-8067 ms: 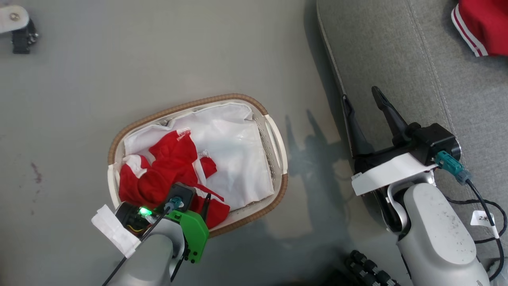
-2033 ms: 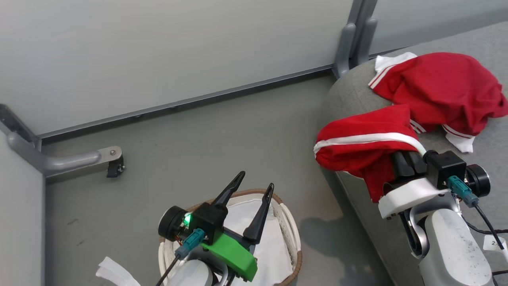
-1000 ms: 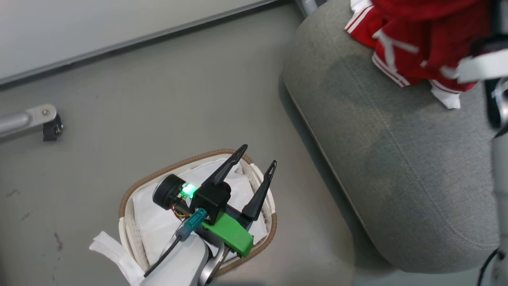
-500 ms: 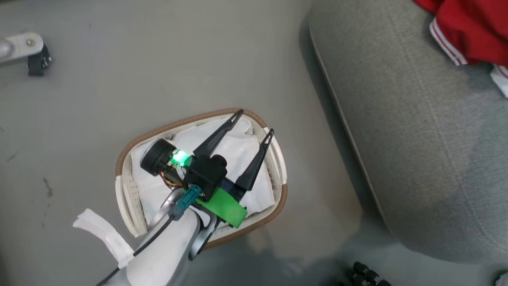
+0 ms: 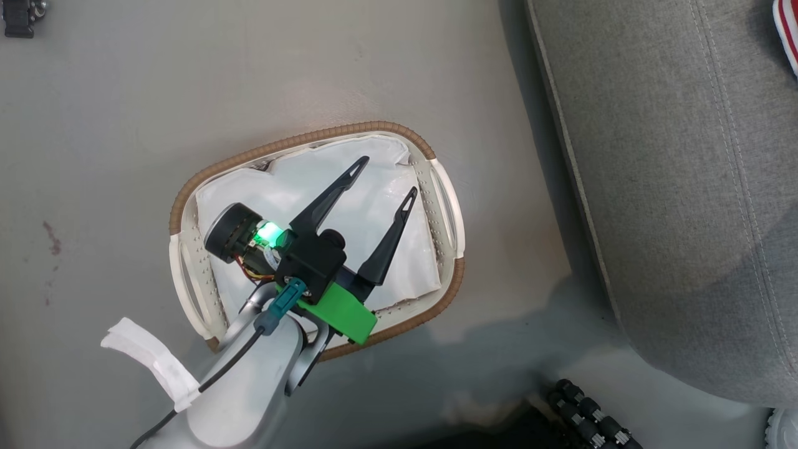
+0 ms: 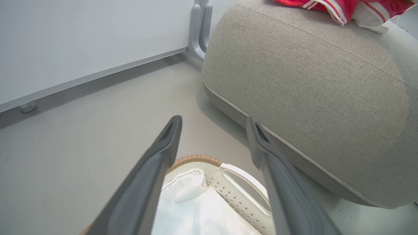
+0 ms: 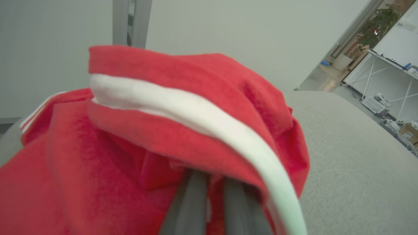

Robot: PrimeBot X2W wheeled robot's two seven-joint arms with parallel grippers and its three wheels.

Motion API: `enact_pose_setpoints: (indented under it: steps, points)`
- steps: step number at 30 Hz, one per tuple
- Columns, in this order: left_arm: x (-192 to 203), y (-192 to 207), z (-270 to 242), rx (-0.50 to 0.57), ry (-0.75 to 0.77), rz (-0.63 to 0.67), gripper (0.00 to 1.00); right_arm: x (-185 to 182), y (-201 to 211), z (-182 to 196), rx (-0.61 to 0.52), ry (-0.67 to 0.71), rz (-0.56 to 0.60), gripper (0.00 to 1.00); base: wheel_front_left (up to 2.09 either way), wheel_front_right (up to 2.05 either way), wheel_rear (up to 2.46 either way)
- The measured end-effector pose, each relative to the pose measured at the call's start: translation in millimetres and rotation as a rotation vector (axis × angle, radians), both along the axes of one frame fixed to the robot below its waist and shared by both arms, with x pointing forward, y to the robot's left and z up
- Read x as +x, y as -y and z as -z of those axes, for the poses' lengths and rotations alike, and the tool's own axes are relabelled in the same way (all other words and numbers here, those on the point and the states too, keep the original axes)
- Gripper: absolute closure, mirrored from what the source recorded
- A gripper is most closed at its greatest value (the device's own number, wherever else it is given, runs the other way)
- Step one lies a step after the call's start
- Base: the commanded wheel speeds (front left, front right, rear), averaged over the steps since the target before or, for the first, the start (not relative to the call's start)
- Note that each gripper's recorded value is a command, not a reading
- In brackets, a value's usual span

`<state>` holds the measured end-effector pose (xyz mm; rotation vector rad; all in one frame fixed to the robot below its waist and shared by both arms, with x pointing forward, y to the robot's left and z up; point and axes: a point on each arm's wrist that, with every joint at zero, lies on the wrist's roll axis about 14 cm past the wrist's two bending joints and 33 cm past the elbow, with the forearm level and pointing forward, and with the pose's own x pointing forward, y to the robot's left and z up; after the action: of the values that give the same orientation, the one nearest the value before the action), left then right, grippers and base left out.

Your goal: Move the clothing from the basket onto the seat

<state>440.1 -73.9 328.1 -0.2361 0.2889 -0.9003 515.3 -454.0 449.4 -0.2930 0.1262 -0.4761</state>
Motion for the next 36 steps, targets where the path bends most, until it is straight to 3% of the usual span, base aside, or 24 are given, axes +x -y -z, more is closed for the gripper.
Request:
enact_pose_setpoints:
  steps: [2,3,4,5,22,29,36]
  points:
    - [-0.8,0.3,0.6,0.002,-0.002,0.002,0.00,-4.3,-0.5,3.5,0.006,-0.004,0.008,0.61,0.00,0.00,0.00]
    - [-0.9,0.7,-0.2,0.002,0.000,0.004,0.00,-7.0,-1.6,4.6,0.009,-0.005,0.010,0.38,0.00,0.00,0.00]
    - [-1.2,1.4,-1.1,0.002,0.002,0.006,0.00,-10.0,-2.5,5.3,0.010,-0.007,0.011,0.05,0.00,0.00,0.00]
    - [-1.4,1.8,-1.8,0.002,0.003,0.007,0.00,-12.8,-3.2,5.9,0.010,-0.010,0.012,0.00,0.00,0.00,0.00]
    - [-7.1,9.6,-49.3,-0.033,0.063,-0.004,0.00,-78.6,-41.2,2.2,0.034,-0.018,-0.014,0.00,0.00,0.00,0.00]
    - [-10.1,3.4,-79.7,-0.054,0.092,-0.059,0.00,-92.9,-47.2,-23.5,0.014,0.024,-0.043,0.00,0.00,0.00,0.00]
    - [-7.0,-22.3,-111.4,-0.065,0.133,-0.177,0.00,-83.3,-64.0,-64.6,-0.015,0.120,-0.120,0.00,0.00,0.00,0.00]
